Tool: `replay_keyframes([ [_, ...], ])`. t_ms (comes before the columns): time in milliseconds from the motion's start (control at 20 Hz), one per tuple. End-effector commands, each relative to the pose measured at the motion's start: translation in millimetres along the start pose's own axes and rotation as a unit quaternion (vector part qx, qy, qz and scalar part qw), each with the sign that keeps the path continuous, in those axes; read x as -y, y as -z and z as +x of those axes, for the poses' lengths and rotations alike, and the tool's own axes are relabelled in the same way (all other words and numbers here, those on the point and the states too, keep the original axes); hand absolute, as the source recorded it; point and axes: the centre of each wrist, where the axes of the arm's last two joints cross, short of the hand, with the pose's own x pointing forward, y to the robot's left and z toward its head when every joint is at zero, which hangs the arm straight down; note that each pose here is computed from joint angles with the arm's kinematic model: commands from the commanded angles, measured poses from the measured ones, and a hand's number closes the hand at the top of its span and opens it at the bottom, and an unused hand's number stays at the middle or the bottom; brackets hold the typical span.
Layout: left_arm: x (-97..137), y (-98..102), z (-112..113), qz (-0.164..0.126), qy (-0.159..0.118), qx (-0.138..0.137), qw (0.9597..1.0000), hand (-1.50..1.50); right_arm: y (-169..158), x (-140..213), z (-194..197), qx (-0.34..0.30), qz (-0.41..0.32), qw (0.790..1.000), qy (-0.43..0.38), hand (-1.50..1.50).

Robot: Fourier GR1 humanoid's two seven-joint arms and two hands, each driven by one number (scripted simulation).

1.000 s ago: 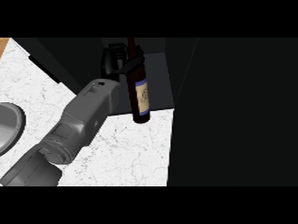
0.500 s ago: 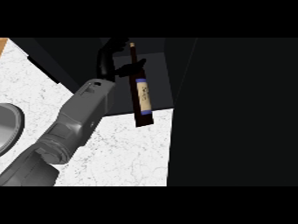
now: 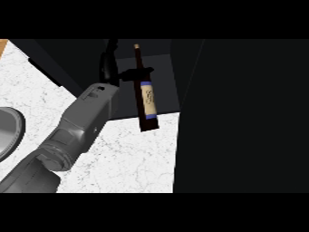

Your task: Pick up the wine, place it into the cabinet and close the cabinet

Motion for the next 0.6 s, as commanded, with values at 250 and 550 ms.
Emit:
replay_keyframes([
  [250, -15.7, 7.6, -4.9, -0.01, -0.027, 0.018, 0.9994, -1.5, -7.1, 1.3, 2.4, 0.0, 0.006, 1.0, 0.009, -1.5],
  [550, 10.8, -3.2, 7.9, -0.024, -0.051, 0.032, 0.9979, -1.5, -3.5, -6.9, 4.4, 0.004, 0.0, 1.0, 0.0, -1.5],
])
